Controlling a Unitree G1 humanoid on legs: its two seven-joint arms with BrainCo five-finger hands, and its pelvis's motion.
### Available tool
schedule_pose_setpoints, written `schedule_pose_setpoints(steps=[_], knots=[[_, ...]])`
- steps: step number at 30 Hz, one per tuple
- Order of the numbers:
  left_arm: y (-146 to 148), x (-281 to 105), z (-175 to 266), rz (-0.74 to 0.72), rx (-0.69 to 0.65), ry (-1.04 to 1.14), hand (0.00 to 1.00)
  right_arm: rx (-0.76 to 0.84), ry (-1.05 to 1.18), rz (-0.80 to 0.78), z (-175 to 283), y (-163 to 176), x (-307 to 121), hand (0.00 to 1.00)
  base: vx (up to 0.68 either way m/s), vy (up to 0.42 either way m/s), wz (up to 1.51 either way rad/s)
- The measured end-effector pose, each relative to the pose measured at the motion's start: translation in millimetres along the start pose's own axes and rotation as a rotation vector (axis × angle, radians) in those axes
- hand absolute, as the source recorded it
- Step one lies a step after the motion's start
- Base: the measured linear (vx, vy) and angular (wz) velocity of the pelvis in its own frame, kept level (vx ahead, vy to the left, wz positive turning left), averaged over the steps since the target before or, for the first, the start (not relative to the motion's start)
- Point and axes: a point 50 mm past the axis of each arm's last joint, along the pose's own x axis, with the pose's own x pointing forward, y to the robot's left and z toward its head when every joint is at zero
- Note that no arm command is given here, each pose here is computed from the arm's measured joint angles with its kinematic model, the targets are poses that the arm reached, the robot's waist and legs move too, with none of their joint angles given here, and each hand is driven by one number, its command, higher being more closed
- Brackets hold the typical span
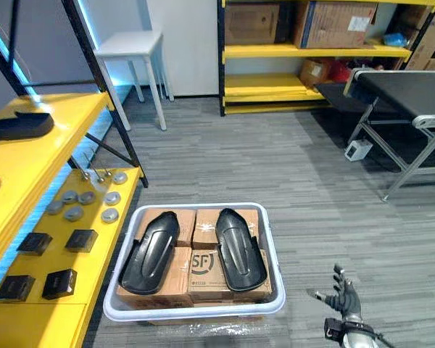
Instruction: Walk over and take plastic housings, then place them on the shelf
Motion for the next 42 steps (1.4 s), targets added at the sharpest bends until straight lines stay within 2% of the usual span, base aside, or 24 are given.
schedule_pose_setpoints(steps=[3,5,10,18,19,25,33,38,39,42], knots=[[-17.7,4.5,15.7,-0.05,0.007,-0.051,0.0,0.033,-0.147,-0.017,41.1,15.4,27.1,0.0,-0.03,0.04,0.36],[-32.6,9.0,36.3,-0.084,0.028,-0.116,0.0,0.082,-0.304,-0.015,96.3,39.5,60.0,0.0,-0.15,0.048,0.24],[-59.2,13.3,66.6,-0.14,0.058,-0.206,0.0,0.039,-0.337,-0.073,161.8,52.3,120.5,0.0,-0.15,0.034,0.26],[-72.0,18.9,83.6,-0.145,0.06,-0.217,0.0,-0.007,-0.085,-0.155,156.8,22.5,157.6,0.0,-0.07,0.038,0.12],[-76.4,19.5,87.2,-0.15,0.042,-0.219,0.0,-0.012,-0.075,-0.15,157.7,21.5,158.5,1.0,-0.1,0.031,0.05],[-90.7,18.5,98.0,-0.151,0.008,-0.244,0.0,-0.056,-0.095,-0.151,171.5,22.5,160.8,1.0,-0.14,-0.014,-0.04],[-104.9,15.1,99.7,-0.175,0.066,-0.265,0.0,-0.145,-0.097,-0.143,176.2,31.9,160.9,1.0,-0.03,-0.06,0.01],[-117.4,-13.5,141.4,-0.267,-0.025,-0.517,0.0,-0.273,-0.122,-0.186,177.0,29.7,158.8,1.0,0.05,-0.081,0.22],[-118.7,-27.9,156.8,-0.299,-0.063,-0.615,0.0,-0.301,-0.169,-0.209,182.6,27.8,156.4,1.0,0.05,-0.07,0.23],[-117.8,-49.6,173.0,-0.333,-0.116,-0.729,0.0,-0.332,-0.263,-0.242,197.2,25.0,150.8,1.0,0.02,-0.025,0.19]])
